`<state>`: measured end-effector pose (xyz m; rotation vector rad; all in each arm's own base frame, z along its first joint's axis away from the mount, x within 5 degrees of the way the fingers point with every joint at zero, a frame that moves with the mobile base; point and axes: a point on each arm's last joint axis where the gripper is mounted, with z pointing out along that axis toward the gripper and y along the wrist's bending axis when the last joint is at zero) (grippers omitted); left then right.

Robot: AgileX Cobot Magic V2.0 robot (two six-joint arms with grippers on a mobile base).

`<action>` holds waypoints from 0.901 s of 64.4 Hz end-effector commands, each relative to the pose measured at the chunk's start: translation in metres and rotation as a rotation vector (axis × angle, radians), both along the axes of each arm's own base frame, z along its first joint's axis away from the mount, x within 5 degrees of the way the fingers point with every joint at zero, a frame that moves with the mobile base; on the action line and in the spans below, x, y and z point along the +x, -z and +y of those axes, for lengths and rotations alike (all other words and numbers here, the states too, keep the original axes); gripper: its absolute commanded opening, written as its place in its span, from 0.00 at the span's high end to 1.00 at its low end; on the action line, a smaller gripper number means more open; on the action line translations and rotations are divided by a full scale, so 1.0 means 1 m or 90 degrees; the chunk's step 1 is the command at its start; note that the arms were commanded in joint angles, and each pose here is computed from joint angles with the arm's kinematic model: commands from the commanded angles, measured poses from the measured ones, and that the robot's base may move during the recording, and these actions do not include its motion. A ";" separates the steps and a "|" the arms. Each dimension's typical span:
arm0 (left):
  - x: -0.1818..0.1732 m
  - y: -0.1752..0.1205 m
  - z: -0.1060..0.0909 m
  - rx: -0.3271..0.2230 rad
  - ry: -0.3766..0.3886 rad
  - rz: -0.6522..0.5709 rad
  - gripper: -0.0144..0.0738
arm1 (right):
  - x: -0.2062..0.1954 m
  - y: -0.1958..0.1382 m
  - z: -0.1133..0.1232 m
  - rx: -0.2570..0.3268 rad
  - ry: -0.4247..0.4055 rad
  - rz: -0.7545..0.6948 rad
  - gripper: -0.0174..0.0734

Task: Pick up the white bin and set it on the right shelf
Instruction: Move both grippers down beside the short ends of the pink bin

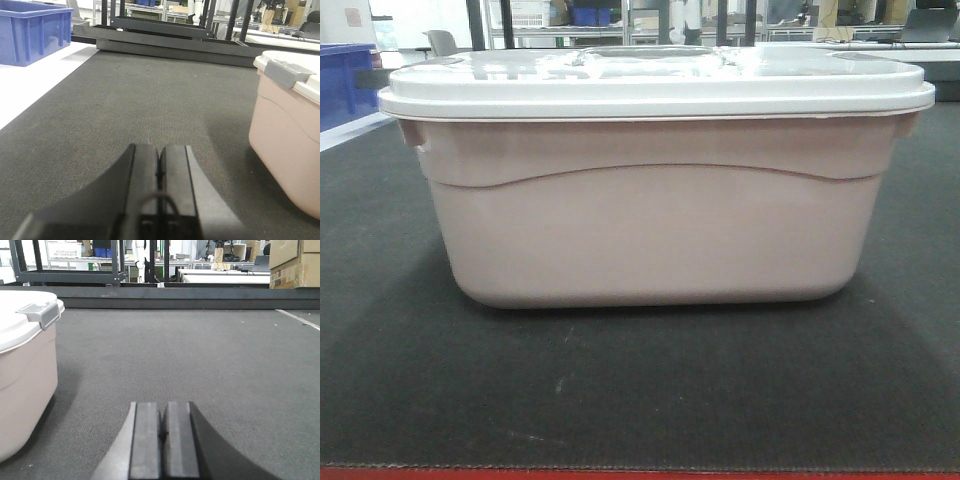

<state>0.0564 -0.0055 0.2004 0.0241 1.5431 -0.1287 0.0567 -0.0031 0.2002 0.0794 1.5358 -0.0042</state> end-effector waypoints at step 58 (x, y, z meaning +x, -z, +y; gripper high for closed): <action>-0.001 -0.158 0.000 -0.006 0.005 -0.049 0.98 | 0.018 -0.171 -0.002 -0.005 0.007 0.065 0.74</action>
